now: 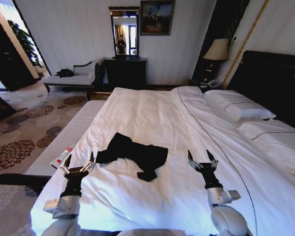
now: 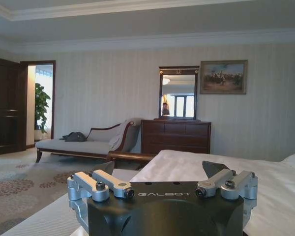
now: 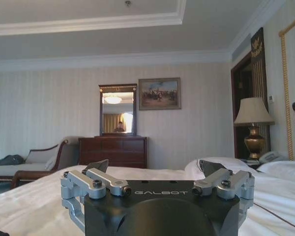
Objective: Fold the clothes on the bed.
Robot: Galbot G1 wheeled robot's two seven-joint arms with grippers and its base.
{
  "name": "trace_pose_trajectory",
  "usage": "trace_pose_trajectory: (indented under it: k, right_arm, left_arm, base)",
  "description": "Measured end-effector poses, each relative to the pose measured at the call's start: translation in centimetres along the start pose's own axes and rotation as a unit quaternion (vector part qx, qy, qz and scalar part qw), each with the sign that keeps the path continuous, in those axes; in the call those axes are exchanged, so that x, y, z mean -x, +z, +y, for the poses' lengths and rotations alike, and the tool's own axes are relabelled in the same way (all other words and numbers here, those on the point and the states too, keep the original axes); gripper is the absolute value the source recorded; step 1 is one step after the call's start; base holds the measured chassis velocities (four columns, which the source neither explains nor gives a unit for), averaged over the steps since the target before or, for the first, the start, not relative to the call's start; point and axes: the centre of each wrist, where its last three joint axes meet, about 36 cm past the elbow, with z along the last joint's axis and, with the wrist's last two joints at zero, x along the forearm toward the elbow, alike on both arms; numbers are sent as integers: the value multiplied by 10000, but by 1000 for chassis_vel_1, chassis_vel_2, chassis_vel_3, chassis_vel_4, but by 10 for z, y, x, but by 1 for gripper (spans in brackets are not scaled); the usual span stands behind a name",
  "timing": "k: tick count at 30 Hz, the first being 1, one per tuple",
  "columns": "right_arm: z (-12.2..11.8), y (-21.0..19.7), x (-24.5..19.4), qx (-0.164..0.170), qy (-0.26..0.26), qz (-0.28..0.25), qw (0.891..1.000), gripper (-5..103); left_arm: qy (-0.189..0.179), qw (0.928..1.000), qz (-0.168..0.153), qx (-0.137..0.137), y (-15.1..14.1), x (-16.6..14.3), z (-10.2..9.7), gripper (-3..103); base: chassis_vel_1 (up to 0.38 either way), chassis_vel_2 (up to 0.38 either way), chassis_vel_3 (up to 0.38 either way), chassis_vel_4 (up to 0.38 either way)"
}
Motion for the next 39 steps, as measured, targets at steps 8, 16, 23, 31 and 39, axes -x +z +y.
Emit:
trace_pose_trajectory:
  k: [8, 16, 23, 31, 39]
  right_arm:
    - [6, 5, 2, 112, -47, -53, 9999, 100]
    - [7, 7, 3, 69, -111, -53, 9999, 100]
    - [9, 16, 2, 51, -100, 51, 9999, 100]
    - [11, 23, 1, 68, -98, 122, 9999, 100]
    - [16, 33, 8, 161, -118, 15, 9998, 100]
  left_arm:
    - [-31, 9999, 111, 9, 11, 5, 2, 100]
    - [-62, 9998, 169, -6, 18, 10, 3, 100]
    - [-83, 9997, 230, -19, 25, 12, 3, 100]
    - [-121, 9996, 250, -29, 29, 16, 6, 100]
    - [-185, 9995, 247, -57, 31, 32, 16, 100]
  base:
    - [0, 0, 0, 0]
    - [0, 0, 0, 0]
    - [0, 0, 0, 0]
    - [43, 43, -50, -53]
    - [150, 112, -113, -107]
